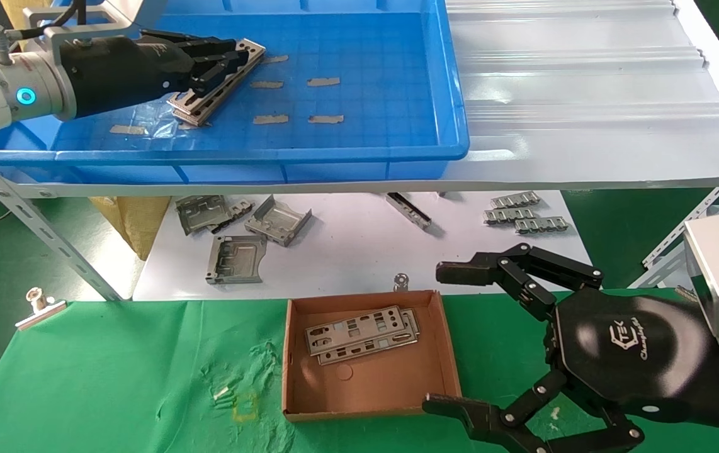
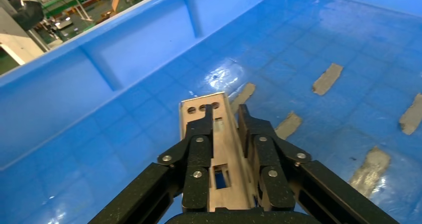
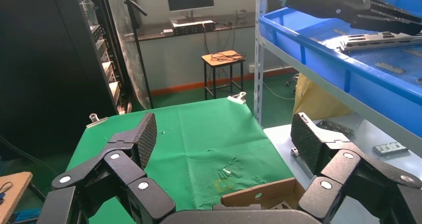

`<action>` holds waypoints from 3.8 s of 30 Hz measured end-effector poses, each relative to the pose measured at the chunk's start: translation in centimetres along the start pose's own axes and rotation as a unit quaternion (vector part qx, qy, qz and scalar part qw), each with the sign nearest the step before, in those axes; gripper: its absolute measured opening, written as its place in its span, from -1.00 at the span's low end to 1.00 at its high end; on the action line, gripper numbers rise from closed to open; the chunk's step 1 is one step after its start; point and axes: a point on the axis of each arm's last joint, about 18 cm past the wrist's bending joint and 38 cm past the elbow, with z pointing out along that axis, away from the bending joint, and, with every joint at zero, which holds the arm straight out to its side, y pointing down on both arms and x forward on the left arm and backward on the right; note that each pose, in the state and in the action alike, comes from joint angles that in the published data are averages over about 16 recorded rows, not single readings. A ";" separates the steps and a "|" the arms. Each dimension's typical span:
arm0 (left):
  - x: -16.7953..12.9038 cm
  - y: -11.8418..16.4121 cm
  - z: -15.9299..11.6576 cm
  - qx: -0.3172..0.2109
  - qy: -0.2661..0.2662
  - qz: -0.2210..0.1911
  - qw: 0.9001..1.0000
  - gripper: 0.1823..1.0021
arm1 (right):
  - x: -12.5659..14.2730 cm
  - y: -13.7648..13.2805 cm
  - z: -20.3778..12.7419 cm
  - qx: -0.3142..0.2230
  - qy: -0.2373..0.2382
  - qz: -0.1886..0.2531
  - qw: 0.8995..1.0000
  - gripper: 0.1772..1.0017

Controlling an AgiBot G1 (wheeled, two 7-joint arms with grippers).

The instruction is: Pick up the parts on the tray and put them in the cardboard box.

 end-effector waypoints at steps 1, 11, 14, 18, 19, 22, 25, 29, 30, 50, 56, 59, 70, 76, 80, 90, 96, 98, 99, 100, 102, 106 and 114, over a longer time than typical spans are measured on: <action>-0.1 0.0 0.0 0.000 -0.001 0.000 1.000 -0.77 | 0.0 0.0 0.0 0.000 0.000 0.000 1.000 1.00; -0.3 0.6 0.1 -0.002 -0.015 -0.019 1.000 -0.42 | 0.0 0.0 0.0 0.000 0.000 0.000 1.000 1.00; -0.3 0.8 0.2 -0.002 -0.016 -0.028 0.999 -0.23 | 0.0 0.0 0.0 0.000 0.000 0.000 1.000 1.00; -0.2 1.0 0.2 -0.002 -0.017 -0.038 0.999 -0.02 | 0.0 0.0 0.0 0.000 0.000 0.000 1.000 1.00; -0.2 1.1 0.3 -0.002 -0.017 -0.040 0.999 0.03 | 0.0 0.0 0.0 0.000 0.000 0.000 1.000 1.00; -0.1 1.2 0.3 -0.001 -0.018 -0.045 0.999 0.16 | 0.0 0.0 0.0 0.000 0.000 0.000 1.000 1.00; -0.1 1.3 0.3 -0.001 -0.018 -0.048 0.999 0.23 | 0.0 0.0 0.0 0.000 0.000 0.000 1.000 1.00; 0.0 1.4 0.3 -0.002 -0.018 -0.050 0.999 0.27 | 0.0 0.0 0.0 0.000 0.000 0.000 1.000 1.00; 0.0 1.4 0.3 -0.002 -0.018 -0.050 0.999 0.25 | 0.0 0.0 0.0 0.000 0.000 0.000 1.000 1.00; -0.1 0.7 0.2 0.004 -0.014 -0.047 0.999 -0.28 | 0.0 0.0 0.0 0.000 0.000 0.000 1.000 1.00; -0.5 -0.7 -0.1 0.019 -0.010 -0.040 0.999 -0.33 | 0.0 0.0 0.0 0.000 0.000 0.000 1.000 1.00; -0.5 -1.6 -0.4 0.031 -0.002 -0.035 0.999 -0.33 | 0.0 0.0 0.0 0.000 0.000 0.000 1.000 1.00; 3.6 -4.8 -2.7 0.089 0.140 0.005 0.986 -0.34 | 0.0 0.0 0.0 0.000 0.000 0.000 1.000 1.00; 7.0 -4.5 -4.7 0.104 0.242 0.045 0.964 -0.34 | 0.0 0.0 0.0 0.000 0.000 0.000 1.000 1.00; 9.3 -3.1 -5.9 0.100 0.295 0.070 0.948 -0.34 | 0.0 0.0 0.0 0.000 0.000 0.000 1.000 1.00; 16.3 4.5 -5.8 0.054 0.381 0.065 0.921 -0.34 | 0.0 0.0 0.0 0.000 0.000 0.000 1.000 1.00; 19.7 9.5 -3.9 0.026 0.387 0.058 0.920 -0.34 | 0.0 0.0 0.0 0.000 0.000 0.000 1.000 1.00; 20.5 11.0 -3.0 0.017 0.380 0.063 0.923 -0.34 | 0.0 0.0 0.0 0.000 0.000 0.000 1.000 1.00; 20.9 11.7 -2.5 0.013 0.376 0.068 0.924 -0.34 | 0.0 0.0 0.0 0.000 0.000 0.000 1.000 1.00; 21.2 12.3 -2.0 0.008 0.372 0.073 0.925 -0.34 | 0.0 0.0 0.0 0.000 0.000 0.000 1.000 1.00; 21.7 13.4 -1.1 -0.002 0.363 0.087 0.928 -0.34 | 0.0 0.0 0.0 0.000 0.000 0.000 1.000 1.00; 22.4 15.1 0.7 -0.024 0.341 0.112 0.933 -0.34 | 0.0 0.0 0.0 0.000 0.000 0.000 1.000 1.00; 22.9 16.9 3.0 -0.058 0.302 0.134 0.942 -0.33 | 0.0 0.0 0.0 0.000 0.000 0.000 1.000 1.00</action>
